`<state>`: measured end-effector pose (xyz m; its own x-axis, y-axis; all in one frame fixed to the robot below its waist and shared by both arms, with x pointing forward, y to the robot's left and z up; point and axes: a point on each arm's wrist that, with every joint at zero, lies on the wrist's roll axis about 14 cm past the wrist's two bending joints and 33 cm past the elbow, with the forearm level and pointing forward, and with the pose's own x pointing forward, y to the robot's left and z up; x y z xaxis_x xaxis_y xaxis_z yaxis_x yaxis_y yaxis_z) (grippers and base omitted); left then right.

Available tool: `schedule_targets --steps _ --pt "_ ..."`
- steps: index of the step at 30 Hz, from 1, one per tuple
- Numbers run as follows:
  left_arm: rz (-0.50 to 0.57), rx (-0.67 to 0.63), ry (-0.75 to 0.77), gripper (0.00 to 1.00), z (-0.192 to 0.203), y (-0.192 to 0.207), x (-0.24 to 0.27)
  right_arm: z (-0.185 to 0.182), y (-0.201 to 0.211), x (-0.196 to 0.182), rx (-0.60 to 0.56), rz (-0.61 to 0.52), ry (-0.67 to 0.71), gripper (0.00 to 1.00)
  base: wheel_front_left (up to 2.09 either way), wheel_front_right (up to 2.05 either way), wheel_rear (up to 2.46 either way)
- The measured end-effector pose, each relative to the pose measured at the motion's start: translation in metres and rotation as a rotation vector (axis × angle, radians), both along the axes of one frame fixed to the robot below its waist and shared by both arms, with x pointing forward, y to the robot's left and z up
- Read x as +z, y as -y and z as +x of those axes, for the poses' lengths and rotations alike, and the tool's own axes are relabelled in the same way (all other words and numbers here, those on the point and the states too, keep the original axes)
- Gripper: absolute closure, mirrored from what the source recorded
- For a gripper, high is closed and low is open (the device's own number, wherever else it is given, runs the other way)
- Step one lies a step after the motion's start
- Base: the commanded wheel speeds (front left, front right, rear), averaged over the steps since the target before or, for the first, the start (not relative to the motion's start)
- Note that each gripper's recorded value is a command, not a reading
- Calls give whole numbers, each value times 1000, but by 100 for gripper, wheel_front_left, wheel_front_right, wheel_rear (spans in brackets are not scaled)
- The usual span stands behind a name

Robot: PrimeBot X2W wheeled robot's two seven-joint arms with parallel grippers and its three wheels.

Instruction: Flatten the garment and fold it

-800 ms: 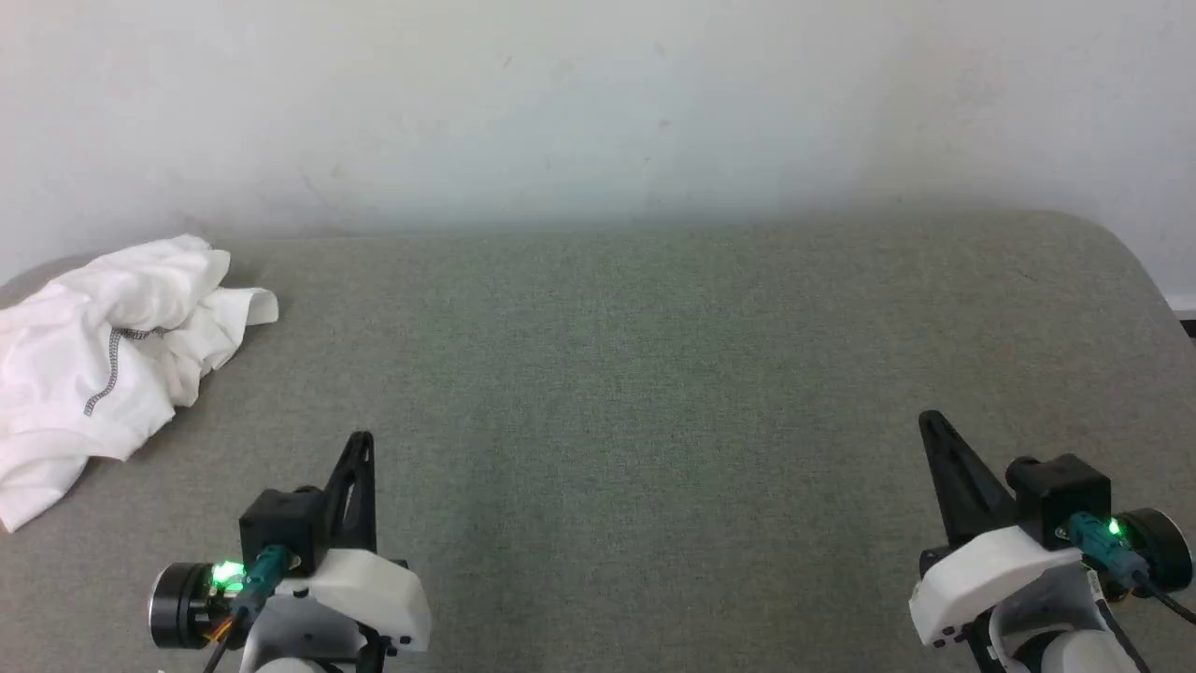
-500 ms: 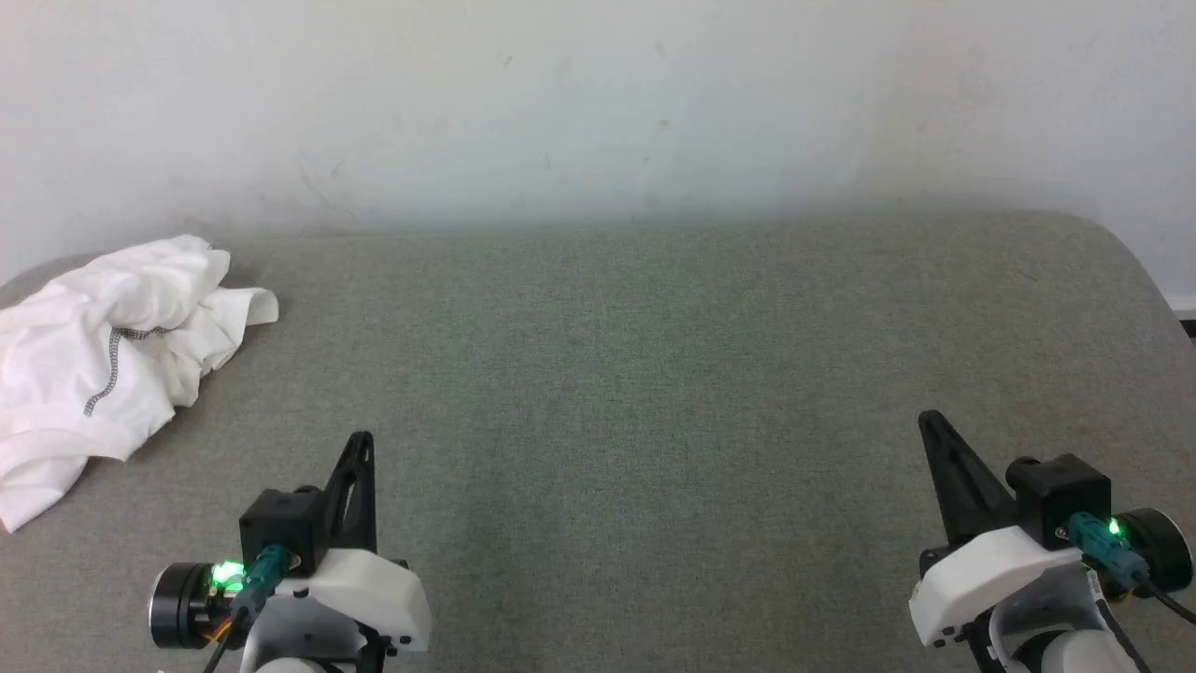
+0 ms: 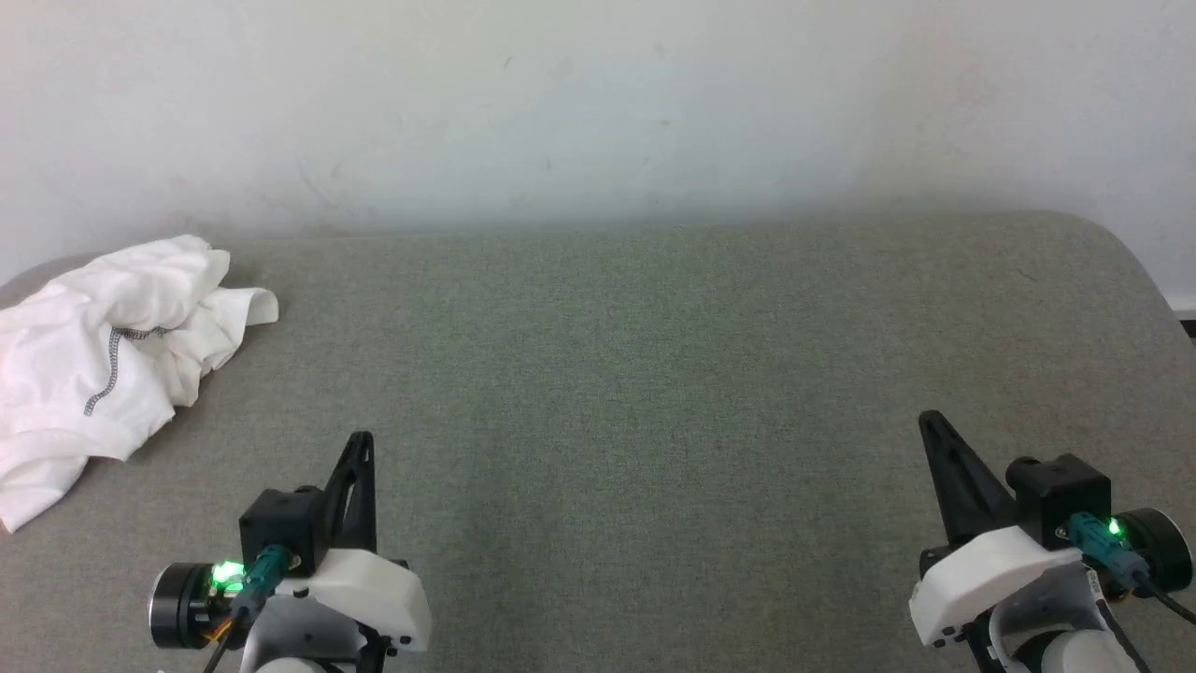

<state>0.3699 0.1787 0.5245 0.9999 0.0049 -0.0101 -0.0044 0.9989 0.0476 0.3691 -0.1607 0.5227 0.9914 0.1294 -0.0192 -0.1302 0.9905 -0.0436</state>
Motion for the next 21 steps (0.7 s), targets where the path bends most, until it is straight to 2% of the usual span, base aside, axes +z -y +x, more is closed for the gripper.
schedule_targets --steps 1,2,21 --pt "0 0 0 100 0 0 0 0 0 0 0 0 0 100 0 0 0" --pt "0 0 0 0 0 0 0 0 0 0 0 0 0 0 0 0 0" --pt "-8 4 15 0 -2 -2 1 1 13 1 -38 7 15 0 0 0 0"
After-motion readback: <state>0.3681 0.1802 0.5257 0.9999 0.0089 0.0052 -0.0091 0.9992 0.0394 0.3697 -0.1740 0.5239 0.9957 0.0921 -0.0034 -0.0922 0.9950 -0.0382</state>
